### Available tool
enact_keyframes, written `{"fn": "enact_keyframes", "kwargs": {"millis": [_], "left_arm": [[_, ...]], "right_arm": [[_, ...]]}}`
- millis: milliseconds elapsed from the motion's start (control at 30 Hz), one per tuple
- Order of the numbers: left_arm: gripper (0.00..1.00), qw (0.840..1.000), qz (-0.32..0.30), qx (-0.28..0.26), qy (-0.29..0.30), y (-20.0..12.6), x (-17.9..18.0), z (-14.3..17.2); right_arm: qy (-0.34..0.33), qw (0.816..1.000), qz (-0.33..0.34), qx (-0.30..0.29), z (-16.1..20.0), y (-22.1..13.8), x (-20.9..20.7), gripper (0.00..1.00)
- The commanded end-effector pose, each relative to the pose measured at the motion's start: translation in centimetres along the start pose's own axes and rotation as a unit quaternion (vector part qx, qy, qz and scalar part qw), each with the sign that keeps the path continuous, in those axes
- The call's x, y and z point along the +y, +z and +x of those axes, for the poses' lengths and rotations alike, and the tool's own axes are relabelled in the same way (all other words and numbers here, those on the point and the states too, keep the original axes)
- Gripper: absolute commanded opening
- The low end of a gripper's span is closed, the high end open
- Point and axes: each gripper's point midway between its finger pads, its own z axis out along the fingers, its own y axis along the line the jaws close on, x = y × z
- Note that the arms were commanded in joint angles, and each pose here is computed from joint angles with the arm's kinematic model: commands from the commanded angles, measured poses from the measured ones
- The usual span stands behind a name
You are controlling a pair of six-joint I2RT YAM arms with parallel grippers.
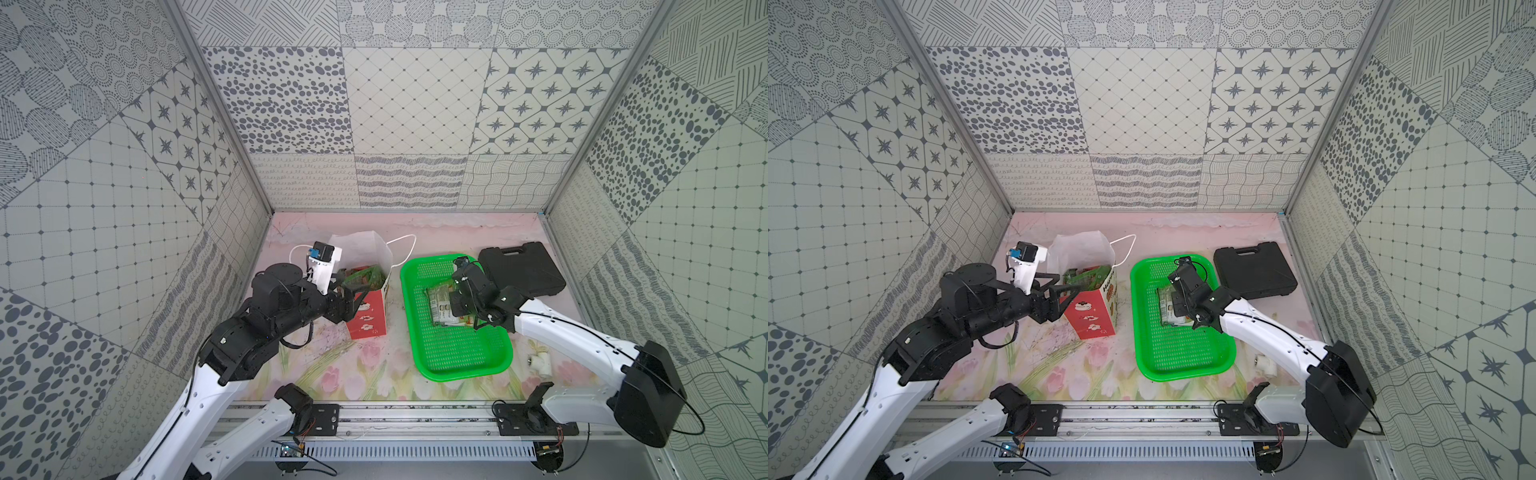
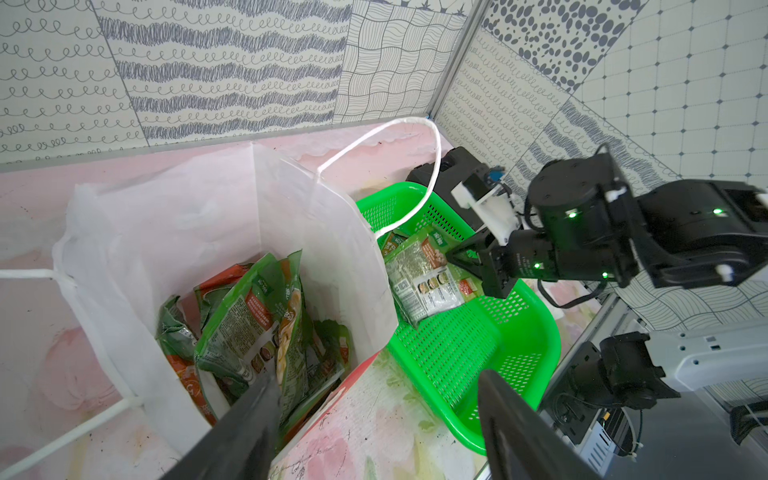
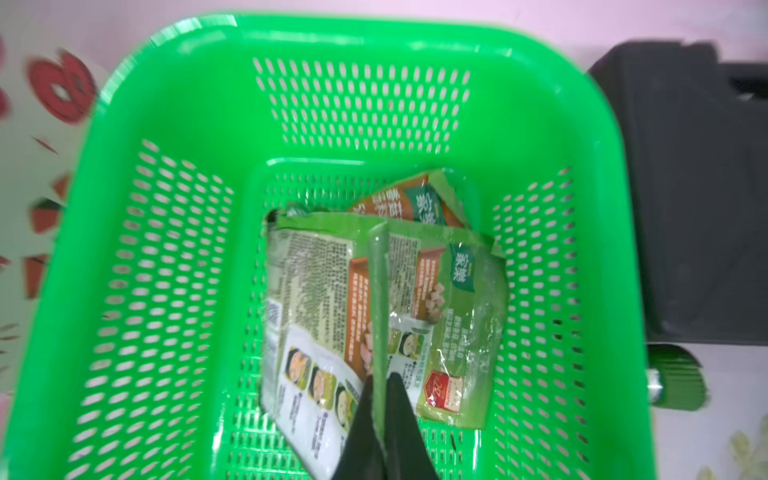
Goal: Place the condiment packets inside the bag
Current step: Pick up the condiment packet from the storage box, then place the condiment packet in the paper bag.
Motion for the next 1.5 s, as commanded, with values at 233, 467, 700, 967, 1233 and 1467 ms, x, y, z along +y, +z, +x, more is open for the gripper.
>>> {"fn": "enact_keyframes", "kwargs": {"millis": [233, 467, 700, 967, 1233, 1467], "left_arm": [[0.78, 0.999, 0.005, -0.035, 0.015, -0.6, -0.3, -1.4], [0.77, 0.999, -0.004, -0.048, 0.014, -1.1, -0.1, -1.6], [0.77, 0.998, -0.013, -0.063, 0.014, -1.7, 0.2, -1.9], [0.77, 0.997, -0.02, -0.074, 0.015, -2.2, 0.5, -2.0], [0.77, 0.996, -0.021, -0.087, 0.016, -2.8, 0.4, -2.2], [0.77, 0.995, -0.024, -0.097, 0.016, -3.3, 0.5, -2.4]], "right_arm": [[-0.065, 0.992, -0.011, -0.107, -6.5, -7.9, 0.7, 0.0], [-0.092, 0.983, -0.037, -0.156, -10.9, -13.6, 2.4, 0.0], [-0.115, 0.967, -0.078, -0.216, -15.7, -19.8, 5.9, 0.0], [-0.156, 0.944, -0.118, -0.267, -19.9, -24.2, 11.5, 0.0], [-0.177, 0.93, -0.17, -0.275, -21.8, -24.9, 17.7, 0.0], [-0.188, 0.936, -0.192, -0.226, -20.6, -20.8, 22.5, 0.0]]}}
